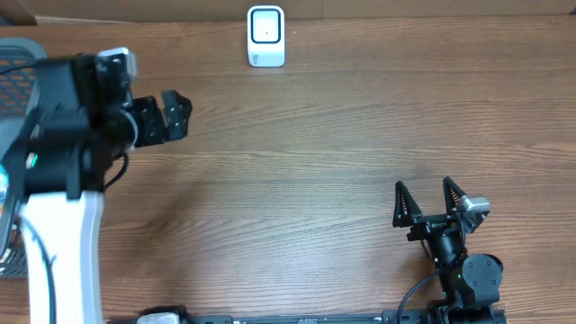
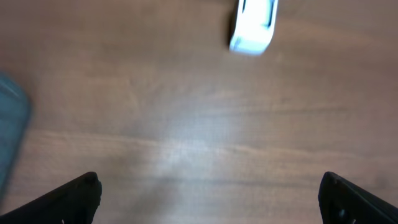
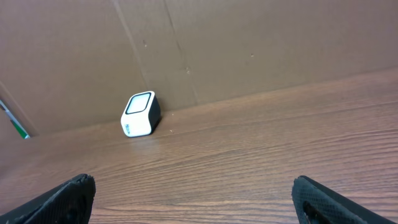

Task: Scan the item barcode
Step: 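Reach the left gripper into the grey basket and grasp the orange snack packet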

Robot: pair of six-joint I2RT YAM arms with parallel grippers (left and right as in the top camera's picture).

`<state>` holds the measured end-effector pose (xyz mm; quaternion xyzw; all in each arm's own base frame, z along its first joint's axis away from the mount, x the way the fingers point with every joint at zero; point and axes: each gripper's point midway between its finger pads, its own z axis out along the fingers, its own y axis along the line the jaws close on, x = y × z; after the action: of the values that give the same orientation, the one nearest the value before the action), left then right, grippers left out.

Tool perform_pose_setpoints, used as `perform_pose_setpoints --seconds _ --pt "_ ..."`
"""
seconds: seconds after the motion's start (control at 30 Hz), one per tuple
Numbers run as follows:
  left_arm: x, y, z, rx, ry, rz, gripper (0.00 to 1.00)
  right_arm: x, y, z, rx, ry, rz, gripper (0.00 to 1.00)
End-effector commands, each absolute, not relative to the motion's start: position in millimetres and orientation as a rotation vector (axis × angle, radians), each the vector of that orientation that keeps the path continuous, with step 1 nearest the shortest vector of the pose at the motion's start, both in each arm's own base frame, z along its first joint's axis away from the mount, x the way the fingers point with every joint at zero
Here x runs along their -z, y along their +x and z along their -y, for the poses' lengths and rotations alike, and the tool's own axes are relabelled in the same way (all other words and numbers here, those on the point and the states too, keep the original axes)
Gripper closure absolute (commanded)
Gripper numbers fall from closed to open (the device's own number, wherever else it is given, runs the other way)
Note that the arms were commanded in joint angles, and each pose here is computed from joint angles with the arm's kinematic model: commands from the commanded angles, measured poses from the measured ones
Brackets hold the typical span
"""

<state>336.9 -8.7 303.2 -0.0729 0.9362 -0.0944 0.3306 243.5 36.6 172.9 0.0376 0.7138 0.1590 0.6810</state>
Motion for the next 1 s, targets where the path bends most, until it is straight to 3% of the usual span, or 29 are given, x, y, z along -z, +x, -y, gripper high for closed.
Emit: perform_pose_setpoints --seconds 0.0,0.1,0.23,0.43,0.7,0.97 --pt "-290 351 18 0.321 -0.188 -2.499 0.04 -171 243 -37 -0.364 0.087 -1.598 0.00" --pt "-311 362 4 0.332 -0.369 -2.432 0.05 -171 243 -37 -0.364 0.087 -1.598 0.00" --pt "-374 364 -29 0.333 -0.530 -2.239 0.03 -171 243 -37 -0.364 0.087 -1.598 0.00" --pt "-436 330 -132 0.058 -0.888 -1.949 0.00 -171 243 -37 -0.364 0.087 -1.598 0.00" --pt "-399 268 -244 -0.230 -1.287 -1.895 0.00 -171 243 -37 -0.364 0.087 -1.598 0.00" --pt "-325 220 -286 -0.324 -1.592 -2.090 0.03 -171 243 -37 -0.363 0.087 -1.598 0.00"
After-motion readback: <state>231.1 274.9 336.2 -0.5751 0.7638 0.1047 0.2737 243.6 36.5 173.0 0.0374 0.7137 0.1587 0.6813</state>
